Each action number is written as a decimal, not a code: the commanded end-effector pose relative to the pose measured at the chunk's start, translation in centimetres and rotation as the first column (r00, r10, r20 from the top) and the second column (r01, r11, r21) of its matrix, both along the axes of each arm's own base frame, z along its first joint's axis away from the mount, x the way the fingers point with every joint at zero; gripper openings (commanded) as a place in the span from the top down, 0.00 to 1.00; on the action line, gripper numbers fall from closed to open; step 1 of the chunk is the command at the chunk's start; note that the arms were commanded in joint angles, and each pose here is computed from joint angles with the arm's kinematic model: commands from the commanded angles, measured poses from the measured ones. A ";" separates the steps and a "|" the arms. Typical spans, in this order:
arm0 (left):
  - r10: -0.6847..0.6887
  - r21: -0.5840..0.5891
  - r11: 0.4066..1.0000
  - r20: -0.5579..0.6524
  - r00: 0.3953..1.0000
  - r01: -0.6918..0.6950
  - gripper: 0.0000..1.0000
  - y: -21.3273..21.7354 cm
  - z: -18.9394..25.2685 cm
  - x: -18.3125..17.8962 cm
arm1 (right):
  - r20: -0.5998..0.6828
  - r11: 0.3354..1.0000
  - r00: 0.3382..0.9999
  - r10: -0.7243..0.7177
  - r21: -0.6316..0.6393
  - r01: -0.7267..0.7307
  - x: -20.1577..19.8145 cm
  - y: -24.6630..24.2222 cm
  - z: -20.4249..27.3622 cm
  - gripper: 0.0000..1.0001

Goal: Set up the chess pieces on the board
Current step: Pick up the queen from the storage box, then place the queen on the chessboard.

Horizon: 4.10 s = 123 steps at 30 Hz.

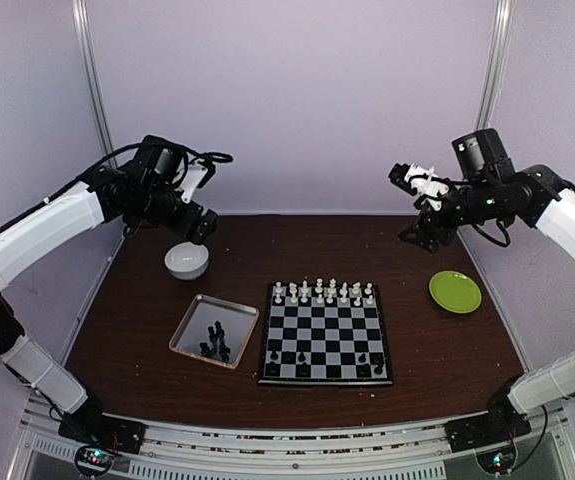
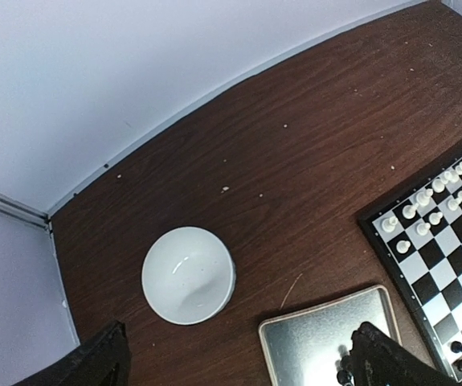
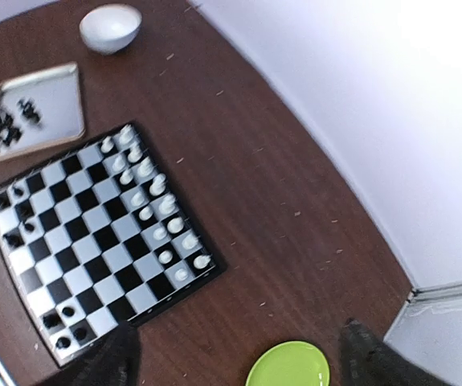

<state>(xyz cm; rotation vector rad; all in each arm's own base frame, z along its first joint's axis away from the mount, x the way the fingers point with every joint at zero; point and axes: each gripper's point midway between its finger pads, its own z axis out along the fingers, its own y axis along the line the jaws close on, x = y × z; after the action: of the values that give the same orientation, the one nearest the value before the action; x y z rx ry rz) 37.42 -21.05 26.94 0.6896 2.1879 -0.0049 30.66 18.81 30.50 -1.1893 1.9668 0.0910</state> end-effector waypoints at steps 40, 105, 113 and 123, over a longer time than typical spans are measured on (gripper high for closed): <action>-0.090 0.117 0.978 -0.500 0.861 0.171 0.43 -3.0 -17.6 -7.8 | -0.098 0.981 0.994 -0.054 0.178 0.071 0.1 -2.3 -9.3 0.16; -0.321 -0.056 0.936 -0.537 0.780 0.347 0.93 -13.3 -13.7 -9.3 | -0.112 0.984 0.992 -0.059 0.162 0.077 0.2 -2.4 -10.2 0.18; -0.485 -0.126 0.853 -0.548 0.682 0.506 0.93 -19.9 -14.4 -13.1 | -0.115 0.984 0.992 -0.055 0.161 0.073 0.2 -2.3 -10.3 0.18; -0.452 -0.051 0.854 -0.568 0.688 0.518 0.93 -21.5 -17.5 -13.3 | -0.119 0.985 0.991 -0.060 0.154 0.078 0.4 -2.4 -10.6 0.18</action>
<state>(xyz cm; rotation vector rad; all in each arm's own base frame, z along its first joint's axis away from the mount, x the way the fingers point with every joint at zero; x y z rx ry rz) 22.99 -42.00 8.69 1.5071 2.5203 -0.4412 30.67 16.38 20.30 -1.0228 2.0607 0.2977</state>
